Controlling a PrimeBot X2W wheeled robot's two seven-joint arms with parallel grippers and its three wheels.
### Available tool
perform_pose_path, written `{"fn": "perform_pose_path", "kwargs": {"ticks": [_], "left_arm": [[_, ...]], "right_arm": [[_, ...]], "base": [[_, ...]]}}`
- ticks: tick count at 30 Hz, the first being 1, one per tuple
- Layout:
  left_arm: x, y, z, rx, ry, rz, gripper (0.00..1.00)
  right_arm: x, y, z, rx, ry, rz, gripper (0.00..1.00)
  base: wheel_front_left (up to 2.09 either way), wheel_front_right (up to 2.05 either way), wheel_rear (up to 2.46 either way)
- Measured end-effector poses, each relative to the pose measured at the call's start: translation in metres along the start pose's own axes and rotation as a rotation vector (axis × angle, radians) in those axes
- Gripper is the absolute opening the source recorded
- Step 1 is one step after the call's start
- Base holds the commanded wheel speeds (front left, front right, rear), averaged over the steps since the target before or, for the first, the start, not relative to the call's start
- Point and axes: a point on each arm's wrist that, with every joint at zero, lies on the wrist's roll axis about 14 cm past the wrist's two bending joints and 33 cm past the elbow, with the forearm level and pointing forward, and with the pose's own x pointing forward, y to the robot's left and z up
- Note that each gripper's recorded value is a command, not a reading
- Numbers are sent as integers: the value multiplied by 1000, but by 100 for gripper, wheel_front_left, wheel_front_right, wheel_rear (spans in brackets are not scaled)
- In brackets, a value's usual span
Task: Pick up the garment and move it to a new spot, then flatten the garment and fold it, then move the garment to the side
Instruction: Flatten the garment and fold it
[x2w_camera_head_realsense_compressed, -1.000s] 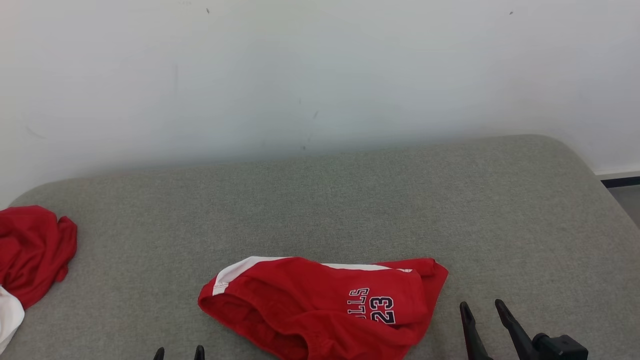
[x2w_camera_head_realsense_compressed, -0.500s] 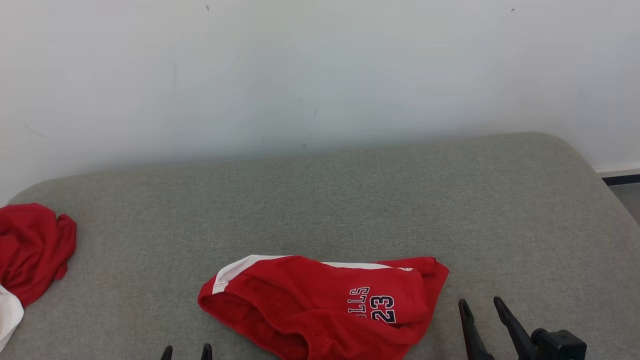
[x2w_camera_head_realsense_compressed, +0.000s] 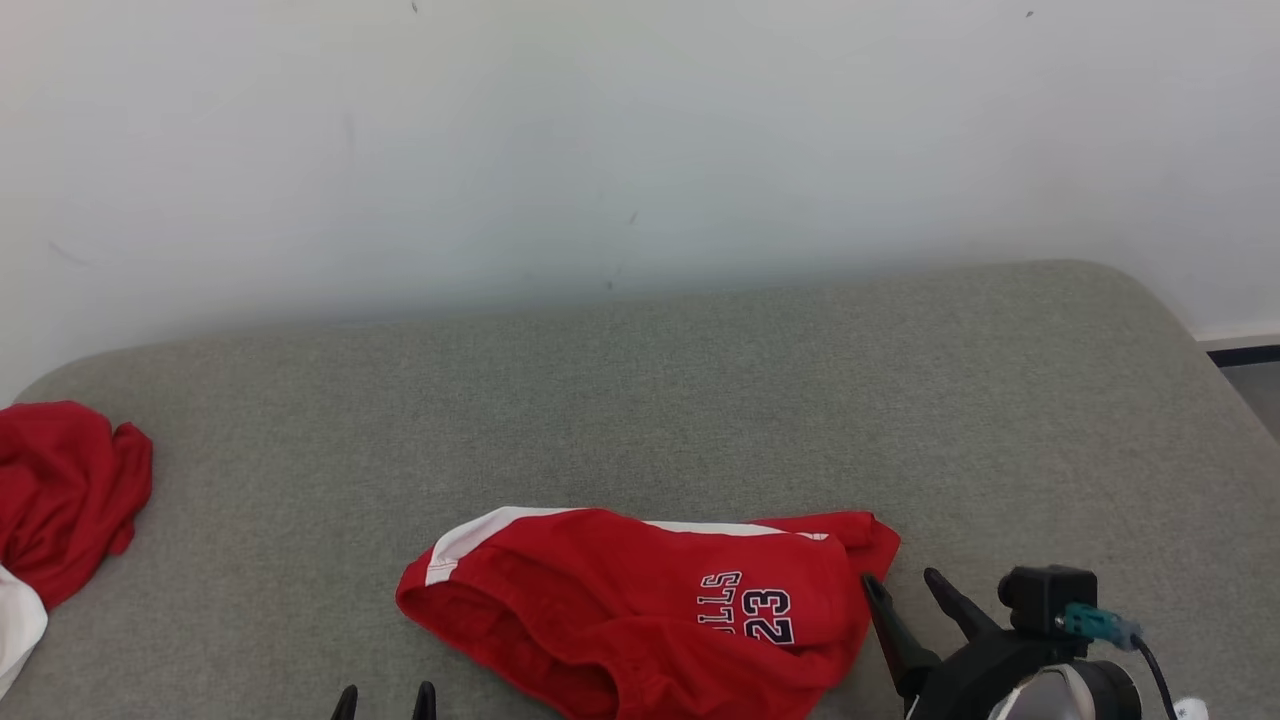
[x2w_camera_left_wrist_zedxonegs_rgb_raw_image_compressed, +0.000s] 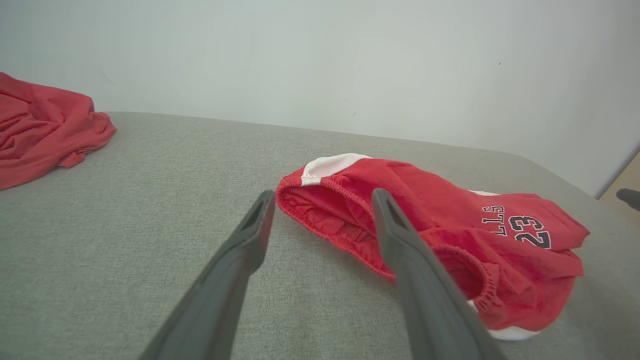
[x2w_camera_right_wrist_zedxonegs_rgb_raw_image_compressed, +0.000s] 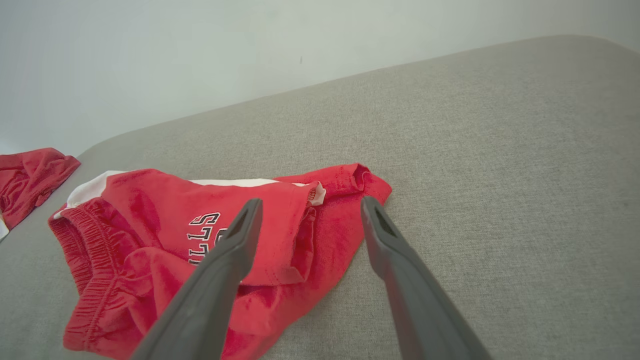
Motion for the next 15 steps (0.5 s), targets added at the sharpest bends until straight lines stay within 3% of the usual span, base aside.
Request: {"fn": "perform_pose_path", "kwargs": {"ticks": [15], "left_arm": [[-9,5,-5,-10,13,25,100]], "right_arm": [[45,13,-18,31,312,41,100]], "base": [[0,0,0]]}}
